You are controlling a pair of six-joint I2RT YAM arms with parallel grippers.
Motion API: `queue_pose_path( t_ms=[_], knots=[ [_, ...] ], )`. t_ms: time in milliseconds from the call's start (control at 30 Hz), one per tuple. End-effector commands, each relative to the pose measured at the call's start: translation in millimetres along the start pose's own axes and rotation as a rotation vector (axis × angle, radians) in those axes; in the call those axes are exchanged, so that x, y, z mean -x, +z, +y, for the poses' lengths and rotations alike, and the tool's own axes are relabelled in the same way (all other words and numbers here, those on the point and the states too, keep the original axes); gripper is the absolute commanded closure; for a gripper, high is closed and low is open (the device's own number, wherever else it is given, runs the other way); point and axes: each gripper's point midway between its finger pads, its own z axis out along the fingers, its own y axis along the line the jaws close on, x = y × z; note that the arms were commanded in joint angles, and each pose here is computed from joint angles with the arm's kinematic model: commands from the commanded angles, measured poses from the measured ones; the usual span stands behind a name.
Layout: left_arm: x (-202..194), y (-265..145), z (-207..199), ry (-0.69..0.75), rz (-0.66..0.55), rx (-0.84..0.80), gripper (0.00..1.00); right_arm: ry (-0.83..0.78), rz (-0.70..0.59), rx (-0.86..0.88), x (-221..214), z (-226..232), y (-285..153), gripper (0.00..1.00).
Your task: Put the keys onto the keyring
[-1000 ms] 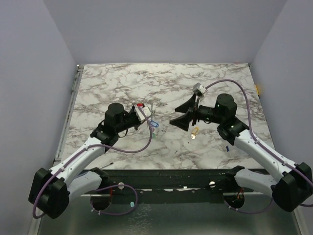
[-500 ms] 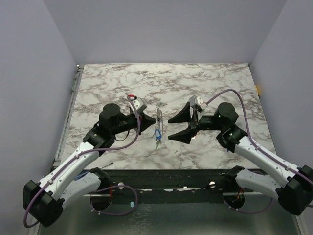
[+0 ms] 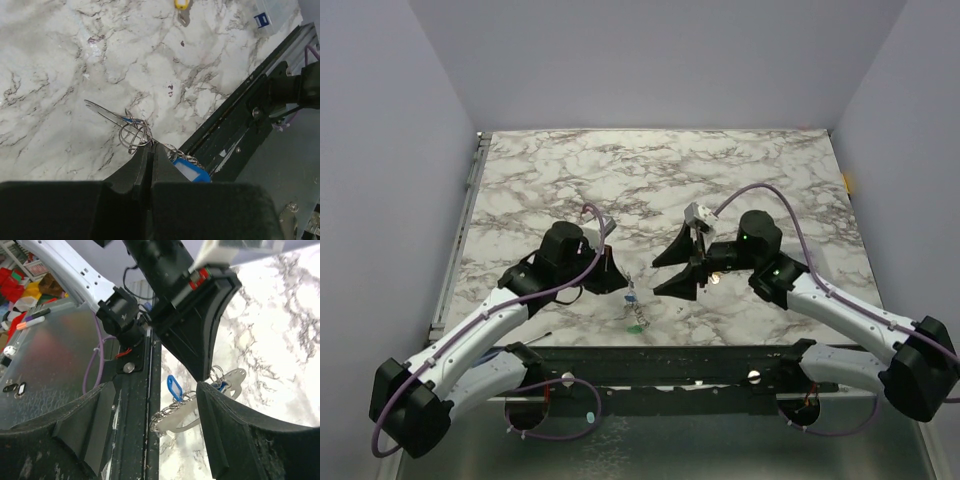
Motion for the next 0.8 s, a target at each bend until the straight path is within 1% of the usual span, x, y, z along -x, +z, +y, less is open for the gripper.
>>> queue_pose_path(
  t_ms=[0,267,467,600,767],
  knots=[
    [12,-16,-42,0.108,-0.049,-0.185,1.00,0.001,0.020,0.067,-8,5,10,0.26],
    [7,-27,-79,0.217,-0.071,-0.379,1.00,-0.006,0.015,0.176,-9,15,18,0.37],
    [10,-38,-97,0.337,-0.112,-0.448,1.00,-0.013,0.018,0.226,-11,25,16,0.43],
    [11,-41,-101,0.385,-0.119,-0.472,1.00,-0.008,0.024,0.236,-15,28,16,0.43],
    [10,-39,-101,0.400,-0.110,-0.479,1.00,-0.003,0.033,0.257,-18,32,16,0.43]
  ],
)
